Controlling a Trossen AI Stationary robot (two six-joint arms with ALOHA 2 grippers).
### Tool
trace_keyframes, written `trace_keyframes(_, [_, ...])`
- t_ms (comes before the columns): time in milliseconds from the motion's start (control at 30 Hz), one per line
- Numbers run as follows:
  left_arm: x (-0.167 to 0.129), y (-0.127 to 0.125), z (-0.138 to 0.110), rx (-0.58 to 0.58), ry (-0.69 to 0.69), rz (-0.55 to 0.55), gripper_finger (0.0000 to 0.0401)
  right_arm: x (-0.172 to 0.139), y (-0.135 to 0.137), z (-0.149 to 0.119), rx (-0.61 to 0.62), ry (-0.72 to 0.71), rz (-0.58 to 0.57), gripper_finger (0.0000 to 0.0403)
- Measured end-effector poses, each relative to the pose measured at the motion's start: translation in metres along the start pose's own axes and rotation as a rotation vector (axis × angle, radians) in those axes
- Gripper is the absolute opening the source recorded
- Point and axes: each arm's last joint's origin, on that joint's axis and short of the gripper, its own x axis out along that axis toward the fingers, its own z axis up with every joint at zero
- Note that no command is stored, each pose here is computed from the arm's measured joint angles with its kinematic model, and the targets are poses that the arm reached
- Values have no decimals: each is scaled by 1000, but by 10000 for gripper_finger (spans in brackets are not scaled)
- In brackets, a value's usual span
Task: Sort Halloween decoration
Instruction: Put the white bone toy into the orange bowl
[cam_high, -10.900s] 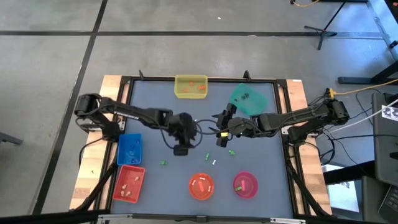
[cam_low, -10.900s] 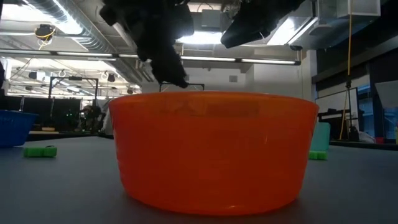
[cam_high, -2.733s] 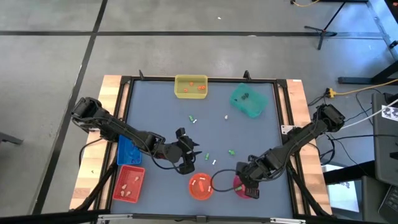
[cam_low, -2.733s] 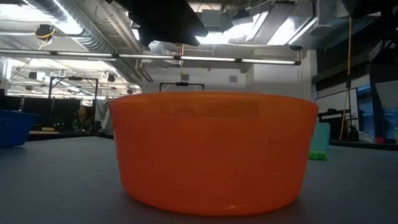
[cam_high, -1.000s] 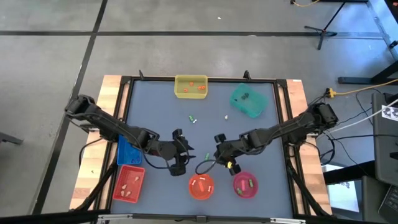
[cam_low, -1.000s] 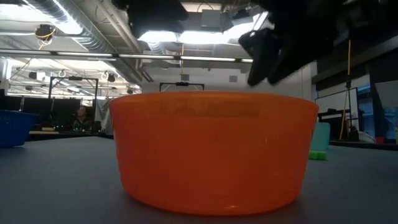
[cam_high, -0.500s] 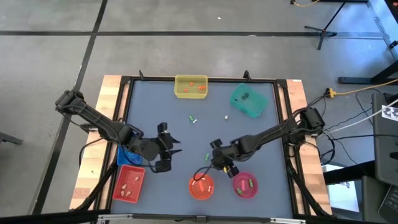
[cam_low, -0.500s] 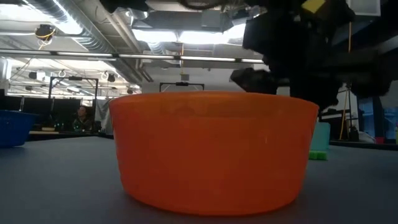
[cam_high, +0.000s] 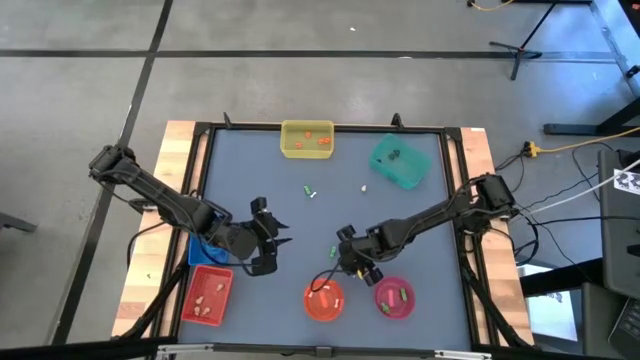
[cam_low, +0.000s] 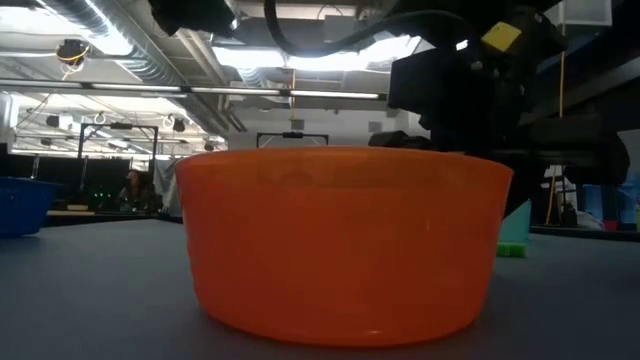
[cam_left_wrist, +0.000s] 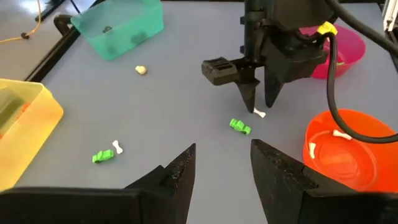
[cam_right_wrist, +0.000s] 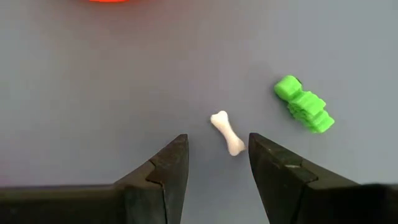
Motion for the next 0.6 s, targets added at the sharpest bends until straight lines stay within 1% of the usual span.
trace_keyframes(133, [2, 0, -2, -7, -2, -1, 139, 0, -6, -2, 21, -1, 3, 165])
trace_keyframes(367, [2, 0, -1, -37, -11, -2, 139, -1, -19, -7, 115, -22, 68, 165])
trace_keyframes(600, [2, -1, -2, -37, -11, -2, 139, -1, -17, -6, 84, -37, 110, 165])
